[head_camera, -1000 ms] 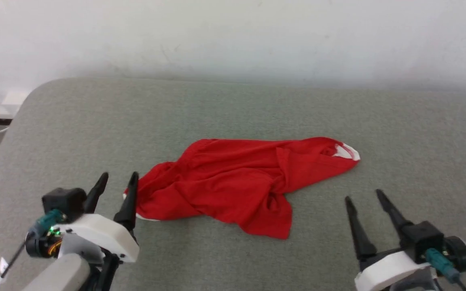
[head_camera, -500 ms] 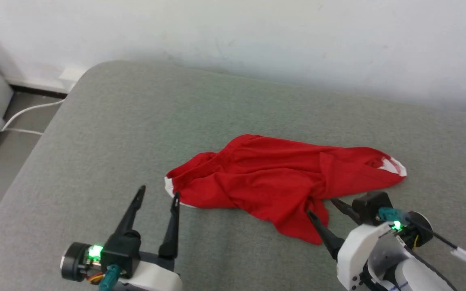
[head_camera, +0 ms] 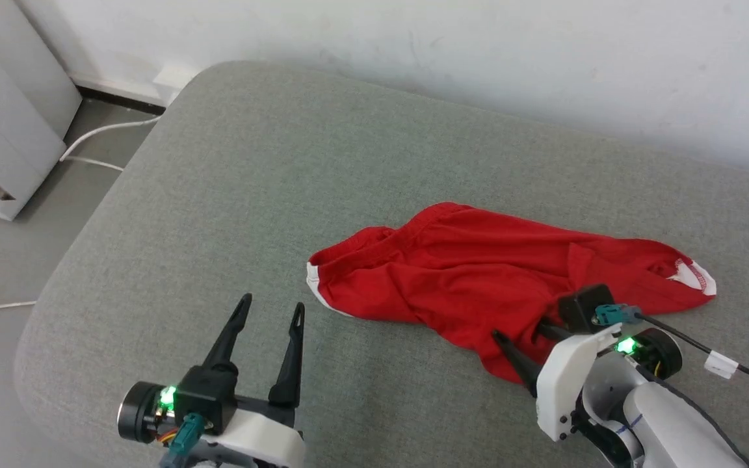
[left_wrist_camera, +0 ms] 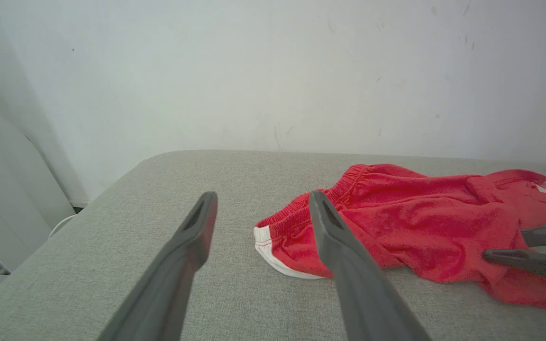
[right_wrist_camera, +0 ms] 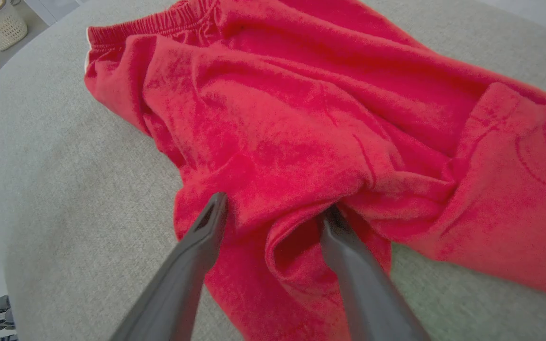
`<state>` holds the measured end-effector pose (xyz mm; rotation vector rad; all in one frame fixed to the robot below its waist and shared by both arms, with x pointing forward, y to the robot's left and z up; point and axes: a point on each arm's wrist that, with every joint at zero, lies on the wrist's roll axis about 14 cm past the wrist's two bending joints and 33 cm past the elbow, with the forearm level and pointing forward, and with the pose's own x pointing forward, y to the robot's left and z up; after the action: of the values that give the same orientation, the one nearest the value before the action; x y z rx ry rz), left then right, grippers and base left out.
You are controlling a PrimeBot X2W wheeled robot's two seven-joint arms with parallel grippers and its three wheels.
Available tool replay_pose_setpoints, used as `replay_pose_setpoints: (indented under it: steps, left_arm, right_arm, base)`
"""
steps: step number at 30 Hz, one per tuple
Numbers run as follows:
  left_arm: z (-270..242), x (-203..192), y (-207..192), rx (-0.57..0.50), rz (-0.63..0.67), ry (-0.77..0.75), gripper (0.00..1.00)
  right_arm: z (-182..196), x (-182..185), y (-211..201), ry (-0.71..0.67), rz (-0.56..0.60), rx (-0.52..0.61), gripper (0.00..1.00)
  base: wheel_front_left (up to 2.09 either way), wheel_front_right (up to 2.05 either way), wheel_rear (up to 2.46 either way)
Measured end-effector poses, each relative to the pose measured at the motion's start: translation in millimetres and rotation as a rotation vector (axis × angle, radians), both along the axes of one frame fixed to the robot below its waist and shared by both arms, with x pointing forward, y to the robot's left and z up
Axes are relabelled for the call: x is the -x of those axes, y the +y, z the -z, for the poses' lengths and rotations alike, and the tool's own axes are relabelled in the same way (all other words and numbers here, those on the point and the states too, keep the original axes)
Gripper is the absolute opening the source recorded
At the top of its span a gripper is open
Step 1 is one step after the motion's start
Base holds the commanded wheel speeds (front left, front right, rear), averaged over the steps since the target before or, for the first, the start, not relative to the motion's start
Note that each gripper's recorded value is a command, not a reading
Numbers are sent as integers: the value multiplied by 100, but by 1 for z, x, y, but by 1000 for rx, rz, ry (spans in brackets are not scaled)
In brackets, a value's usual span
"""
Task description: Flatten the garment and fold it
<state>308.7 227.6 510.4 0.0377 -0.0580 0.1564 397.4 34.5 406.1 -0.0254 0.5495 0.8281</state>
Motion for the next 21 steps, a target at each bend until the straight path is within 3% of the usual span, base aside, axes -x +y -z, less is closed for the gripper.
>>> replay_pose_setpoints:
  steps: [1,6,11,21]
  left_arm:
    - [1,0,2,-1,-5,2,100]
    - [6,3,4,1,-8,15,100]
    - [10,6,2,9,8,19,100]
    - [8,-1,-28,36,115,-4,100]
  right_arm:
    - [1,-1,1,-3,1,-7,0]
    - [-9,-5,0,-60,12,-49,0]
    - [-46,-15,-16,-209,63,-120,0]
    - [-112,18,-84,-423,188,-123,0]
  base:
    - [0,0,0]
    - [0,0,0]
    - [0,0,0]
    - [0,0,0]
